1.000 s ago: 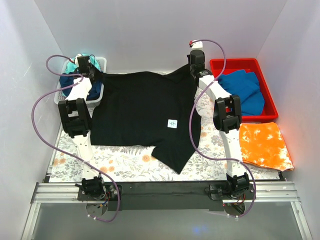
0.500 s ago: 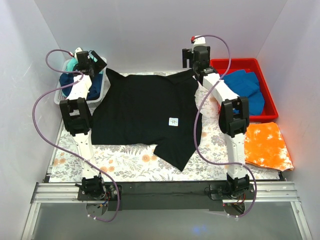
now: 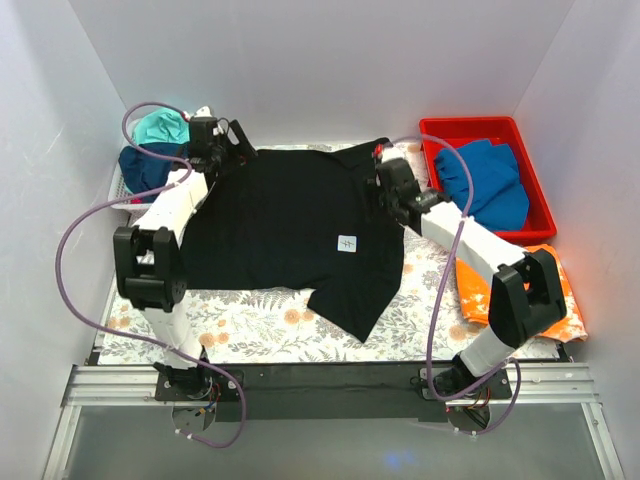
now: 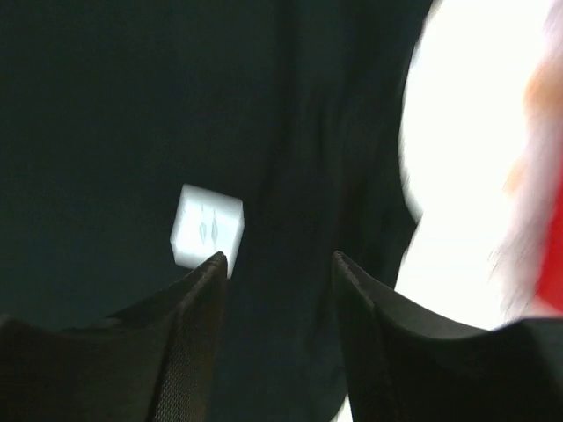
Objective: Fold and stack the t-shirts
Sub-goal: Flatten the tshirt out
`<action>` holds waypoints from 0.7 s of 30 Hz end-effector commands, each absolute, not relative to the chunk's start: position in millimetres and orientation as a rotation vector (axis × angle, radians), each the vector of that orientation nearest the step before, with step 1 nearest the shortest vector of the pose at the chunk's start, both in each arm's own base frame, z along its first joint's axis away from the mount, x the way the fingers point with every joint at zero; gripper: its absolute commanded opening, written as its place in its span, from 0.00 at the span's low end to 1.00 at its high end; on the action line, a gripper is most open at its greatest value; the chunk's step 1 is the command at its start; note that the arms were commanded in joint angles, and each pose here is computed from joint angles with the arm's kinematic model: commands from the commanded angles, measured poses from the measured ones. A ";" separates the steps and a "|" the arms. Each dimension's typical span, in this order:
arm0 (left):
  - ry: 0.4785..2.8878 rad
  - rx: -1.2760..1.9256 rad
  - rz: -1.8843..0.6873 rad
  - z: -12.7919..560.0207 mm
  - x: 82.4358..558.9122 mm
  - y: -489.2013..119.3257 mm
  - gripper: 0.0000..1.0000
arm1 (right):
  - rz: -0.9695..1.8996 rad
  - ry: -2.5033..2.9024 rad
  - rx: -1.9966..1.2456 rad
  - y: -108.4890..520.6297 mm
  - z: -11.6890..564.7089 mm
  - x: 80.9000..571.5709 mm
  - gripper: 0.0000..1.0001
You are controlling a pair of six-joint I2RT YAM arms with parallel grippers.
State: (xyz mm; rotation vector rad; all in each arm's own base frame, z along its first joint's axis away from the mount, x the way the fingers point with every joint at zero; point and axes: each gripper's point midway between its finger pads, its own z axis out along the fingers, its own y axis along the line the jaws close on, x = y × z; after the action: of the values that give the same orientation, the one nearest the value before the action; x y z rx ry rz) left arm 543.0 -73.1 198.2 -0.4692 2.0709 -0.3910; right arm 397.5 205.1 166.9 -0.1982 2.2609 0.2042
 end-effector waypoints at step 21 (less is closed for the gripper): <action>2.364 -0.751 -0.171 80.4 390.6 -27.1 0.90 | 0.252 2.762 -0.266 196.8 19.6 253.2 0.47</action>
State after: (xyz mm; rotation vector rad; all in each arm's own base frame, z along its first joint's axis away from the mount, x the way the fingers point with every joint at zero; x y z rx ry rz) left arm 393.1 -37.2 73.1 -0.7141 2.3995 -0.2039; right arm 264.4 199.9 30.0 -0.2626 2.7114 0.2567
